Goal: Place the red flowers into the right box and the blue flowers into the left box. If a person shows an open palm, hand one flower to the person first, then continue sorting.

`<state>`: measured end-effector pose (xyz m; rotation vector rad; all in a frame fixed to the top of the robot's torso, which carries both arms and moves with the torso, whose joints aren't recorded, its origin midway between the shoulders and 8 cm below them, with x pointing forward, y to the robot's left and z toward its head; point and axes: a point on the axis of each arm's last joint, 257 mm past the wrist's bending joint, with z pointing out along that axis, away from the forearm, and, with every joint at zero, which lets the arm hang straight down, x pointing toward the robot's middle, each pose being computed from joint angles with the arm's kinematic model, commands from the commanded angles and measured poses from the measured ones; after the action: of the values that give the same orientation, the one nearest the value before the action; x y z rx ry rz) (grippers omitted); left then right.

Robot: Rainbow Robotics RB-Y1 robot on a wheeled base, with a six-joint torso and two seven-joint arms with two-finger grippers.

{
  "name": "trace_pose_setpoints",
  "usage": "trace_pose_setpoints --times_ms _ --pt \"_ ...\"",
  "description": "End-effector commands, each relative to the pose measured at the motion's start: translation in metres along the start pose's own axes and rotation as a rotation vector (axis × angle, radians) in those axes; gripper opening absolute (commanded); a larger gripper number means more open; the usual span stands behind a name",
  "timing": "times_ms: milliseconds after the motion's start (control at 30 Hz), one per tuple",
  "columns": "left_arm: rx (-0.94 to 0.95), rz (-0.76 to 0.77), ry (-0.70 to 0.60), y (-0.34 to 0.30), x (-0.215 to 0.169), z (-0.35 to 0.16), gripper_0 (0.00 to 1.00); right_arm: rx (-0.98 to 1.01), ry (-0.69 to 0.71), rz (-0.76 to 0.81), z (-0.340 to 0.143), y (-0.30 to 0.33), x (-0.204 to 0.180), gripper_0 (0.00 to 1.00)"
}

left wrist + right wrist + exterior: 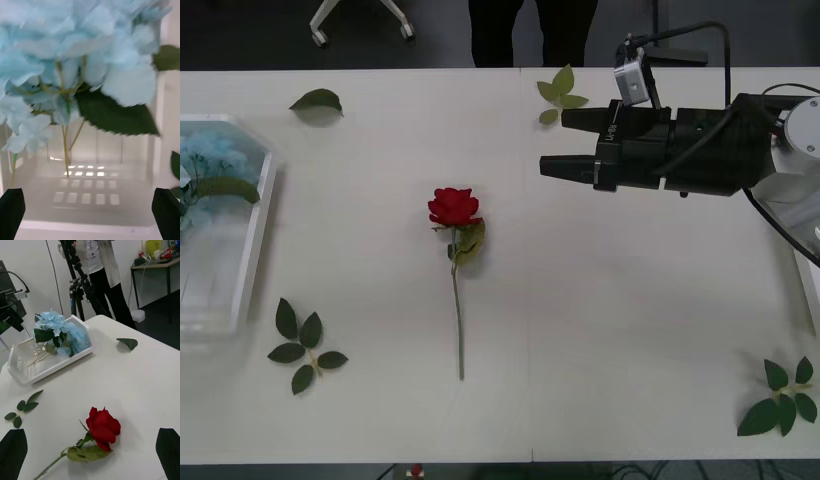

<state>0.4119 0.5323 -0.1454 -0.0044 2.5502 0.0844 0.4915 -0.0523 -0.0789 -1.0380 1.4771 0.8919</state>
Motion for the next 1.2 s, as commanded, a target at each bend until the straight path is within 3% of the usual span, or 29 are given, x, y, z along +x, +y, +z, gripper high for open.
trace_pose_setpoints --times_ms 33,333,733,1200 --pt "0.028 -0.053 -0.064 -0.045 -0.046 -0.021 0.98 0.006 -0.013 -0.050 -0.002 -0.001 -0.016 1.00" --pt "0.191 -0.077 -0.155 -0.184 -0.076 -0.008 1.00 0.008 -0.013 -0.058 -0.003 -0.002 -0.017 1.00" --pt "0.271 0.104 -0.192 -0.330 -0.054 0.034 1.00 0.005 -0.015 -0.079 -0.002 -0.001 -0.018 1.00" --pt "0.243 0.217 -0.279 -0.415 -0.022 0.099 1.00 0.000 -0.012 -0.082 -0.003 0.000 -0.017 1.00"
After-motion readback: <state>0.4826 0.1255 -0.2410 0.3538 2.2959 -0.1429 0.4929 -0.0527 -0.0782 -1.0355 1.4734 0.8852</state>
